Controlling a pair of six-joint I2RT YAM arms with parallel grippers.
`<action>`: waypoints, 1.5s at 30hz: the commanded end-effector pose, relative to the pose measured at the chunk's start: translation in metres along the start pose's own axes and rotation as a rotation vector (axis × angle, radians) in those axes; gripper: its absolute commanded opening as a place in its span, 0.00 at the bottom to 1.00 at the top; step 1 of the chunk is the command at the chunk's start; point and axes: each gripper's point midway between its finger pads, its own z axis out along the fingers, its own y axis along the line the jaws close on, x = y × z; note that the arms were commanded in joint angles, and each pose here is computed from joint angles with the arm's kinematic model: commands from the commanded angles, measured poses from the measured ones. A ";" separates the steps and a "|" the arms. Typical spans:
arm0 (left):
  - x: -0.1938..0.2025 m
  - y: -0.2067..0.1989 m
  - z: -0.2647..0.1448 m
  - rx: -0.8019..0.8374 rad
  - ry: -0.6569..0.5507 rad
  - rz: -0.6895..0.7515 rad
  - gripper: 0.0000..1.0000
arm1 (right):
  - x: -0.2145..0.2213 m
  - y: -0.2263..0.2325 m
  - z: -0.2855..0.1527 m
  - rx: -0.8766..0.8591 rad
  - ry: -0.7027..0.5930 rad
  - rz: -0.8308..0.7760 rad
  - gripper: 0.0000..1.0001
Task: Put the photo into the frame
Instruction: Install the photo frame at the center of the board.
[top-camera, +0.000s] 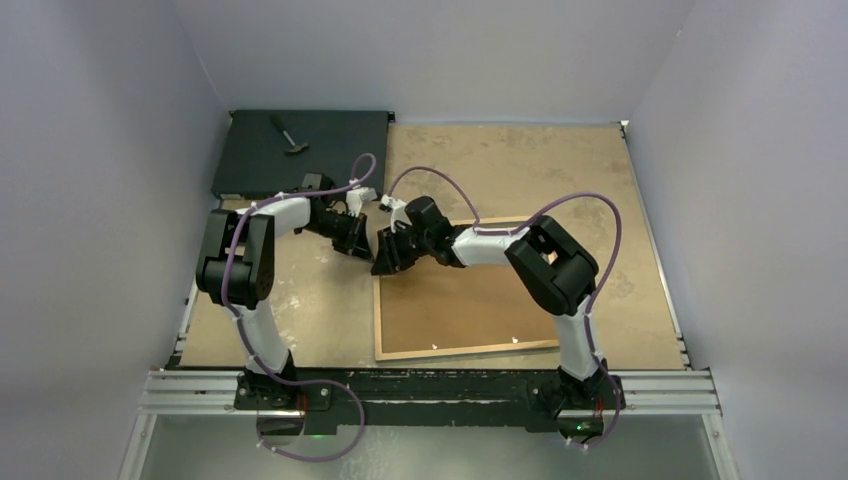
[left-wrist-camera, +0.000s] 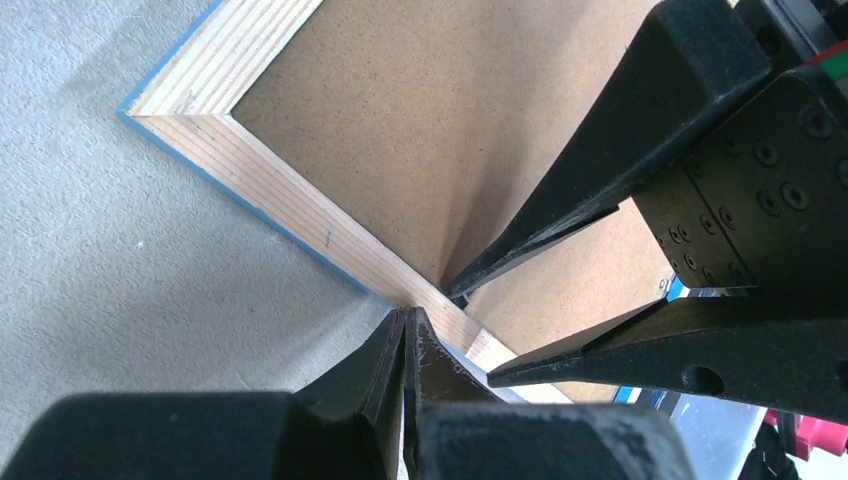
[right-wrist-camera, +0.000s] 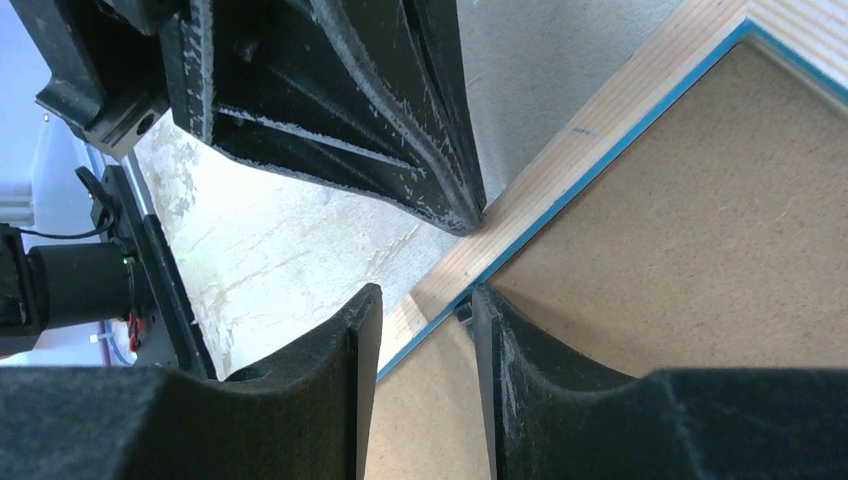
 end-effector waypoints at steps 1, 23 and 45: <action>-0.016 -0.002 -0.006 0.000 -0.034 0.054 0.00 | 0.016 0.010 -0.011 -0.005 0.058 0.019 0.42; -0.009 0.002 -0.001 0.006 -0.022 0.043 0.00 | 0.027 0.008 0.009 -0.031 0.088 0.004 0.29; -0.020 -0.014 -0.042 0.006 -0.012 0.161 0.00 | -0.066 0.024 -0.081 0.176 -0.208 0.060 0.93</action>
